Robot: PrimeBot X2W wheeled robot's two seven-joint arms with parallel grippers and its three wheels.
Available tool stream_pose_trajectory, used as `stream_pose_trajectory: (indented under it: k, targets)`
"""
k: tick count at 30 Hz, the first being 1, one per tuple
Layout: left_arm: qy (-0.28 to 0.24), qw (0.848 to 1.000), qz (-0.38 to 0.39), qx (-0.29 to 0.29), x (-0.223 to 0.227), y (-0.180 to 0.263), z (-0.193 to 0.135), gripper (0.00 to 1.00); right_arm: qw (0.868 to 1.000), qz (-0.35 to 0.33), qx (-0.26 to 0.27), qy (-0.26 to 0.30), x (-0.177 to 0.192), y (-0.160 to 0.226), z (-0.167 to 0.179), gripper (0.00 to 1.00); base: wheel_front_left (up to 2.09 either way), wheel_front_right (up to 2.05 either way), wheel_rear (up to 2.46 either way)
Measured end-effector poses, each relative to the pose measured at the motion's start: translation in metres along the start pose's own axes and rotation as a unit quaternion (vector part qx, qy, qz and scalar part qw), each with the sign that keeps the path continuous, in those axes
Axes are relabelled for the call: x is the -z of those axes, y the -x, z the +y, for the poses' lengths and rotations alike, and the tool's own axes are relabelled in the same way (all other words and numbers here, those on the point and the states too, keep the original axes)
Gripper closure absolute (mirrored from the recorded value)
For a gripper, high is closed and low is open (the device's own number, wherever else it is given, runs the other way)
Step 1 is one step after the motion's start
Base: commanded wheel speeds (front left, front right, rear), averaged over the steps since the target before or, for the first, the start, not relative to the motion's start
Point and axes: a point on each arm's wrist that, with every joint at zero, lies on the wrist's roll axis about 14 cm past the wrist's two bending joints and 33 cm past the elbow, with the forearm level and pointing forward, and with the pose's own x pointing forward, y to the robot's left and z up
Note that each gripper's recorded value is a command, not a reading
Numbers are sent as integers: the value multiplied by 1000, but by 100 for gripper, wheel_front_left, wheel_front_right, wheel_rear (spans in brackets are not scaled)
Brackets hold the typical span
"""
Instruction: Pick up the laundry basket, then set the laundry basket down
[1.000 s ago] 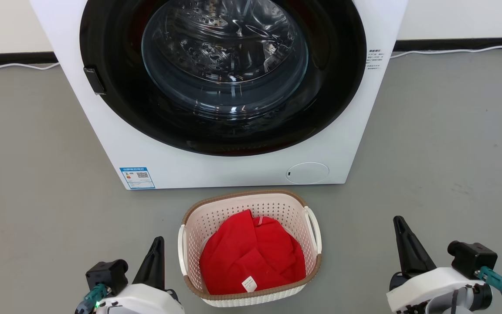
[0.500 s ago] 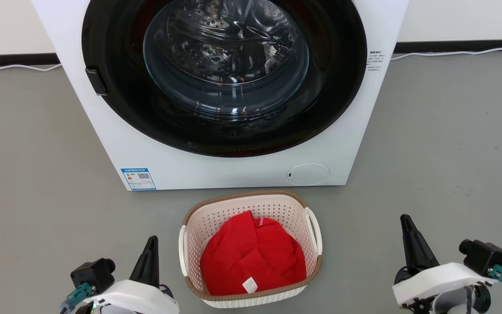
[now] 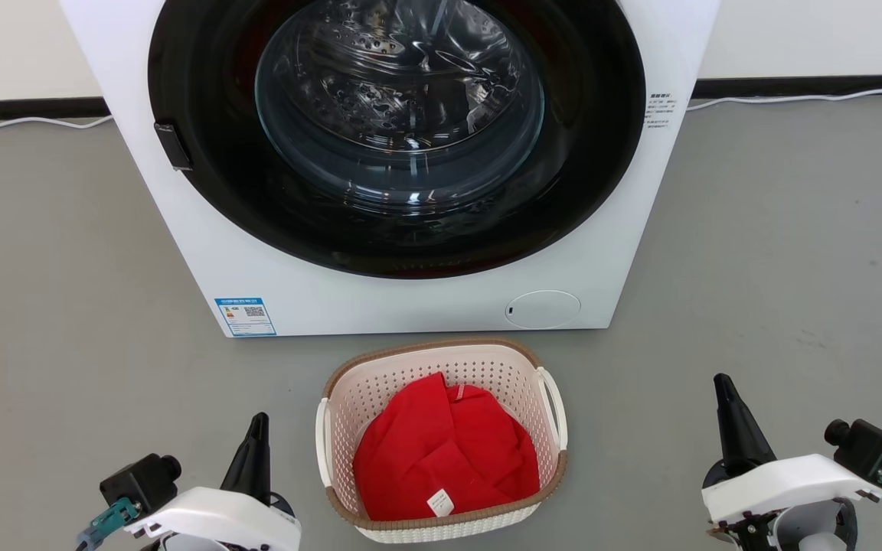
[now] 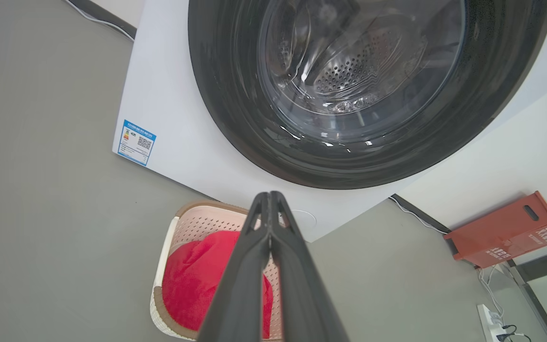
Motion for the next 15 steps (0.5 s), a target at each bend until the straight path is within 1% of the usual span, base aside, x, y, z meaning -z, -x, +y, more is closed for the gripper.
stream_pose_trajectory:
  k: [15]
  targets:
    - [79, 997, -1, -7, -6, 0, 3, 100, 997, -5, 9, -81, -5, 0, -1, 100, 0, 0, 0]
